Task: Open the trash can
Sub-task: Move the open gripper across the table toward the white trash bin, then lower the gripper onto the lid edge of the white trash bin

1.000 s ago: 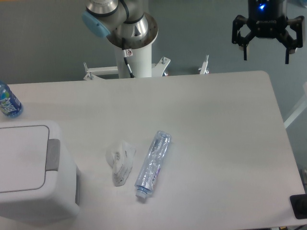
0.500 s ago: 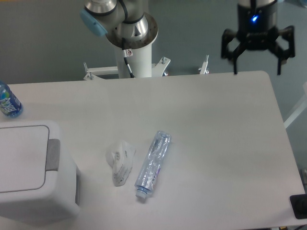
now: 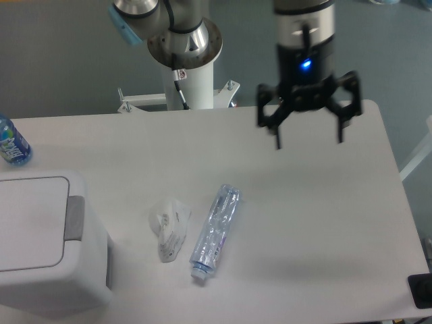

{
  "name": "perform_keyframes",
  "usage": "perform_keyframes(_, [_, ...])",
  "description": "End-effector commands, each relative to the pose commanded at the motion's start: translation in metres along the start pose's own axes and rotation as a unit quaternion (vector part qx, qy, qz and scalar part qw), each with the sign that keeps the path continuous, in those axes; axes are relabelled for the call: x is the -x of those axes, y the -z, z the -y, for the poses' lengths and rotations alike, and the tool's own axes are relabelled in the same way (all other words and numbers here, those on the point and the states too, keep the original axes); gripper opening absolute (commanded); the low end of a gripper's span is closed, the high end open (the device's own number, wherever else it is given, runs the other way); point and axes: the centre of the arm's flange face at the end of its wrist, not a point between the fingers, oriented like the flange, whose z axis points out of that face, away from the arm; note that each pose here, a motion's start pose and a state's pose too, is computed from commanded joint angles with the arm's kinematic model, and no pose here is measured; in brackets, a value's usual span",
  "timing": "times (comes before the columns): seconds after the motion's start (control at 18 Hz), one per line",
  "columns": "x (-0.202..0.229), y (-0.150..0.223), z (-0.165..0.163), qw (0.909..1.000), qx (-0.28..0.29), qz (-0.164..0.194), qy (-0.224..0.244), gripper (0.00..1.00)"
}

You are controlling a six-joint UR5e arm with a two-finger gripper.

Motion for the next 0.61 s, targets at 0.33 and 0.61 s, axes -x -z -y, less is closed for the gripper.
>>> perform_keyframes(0.33, [-0.069, -0.008, 0.008, 0.9968, -0.007, -0.030, 0.074, 1.00])
perform_keyframes(0.61, [-0.114, -0.027, 0.014, 0.9933, -0.016, -0.055, 0.100, 1.00])
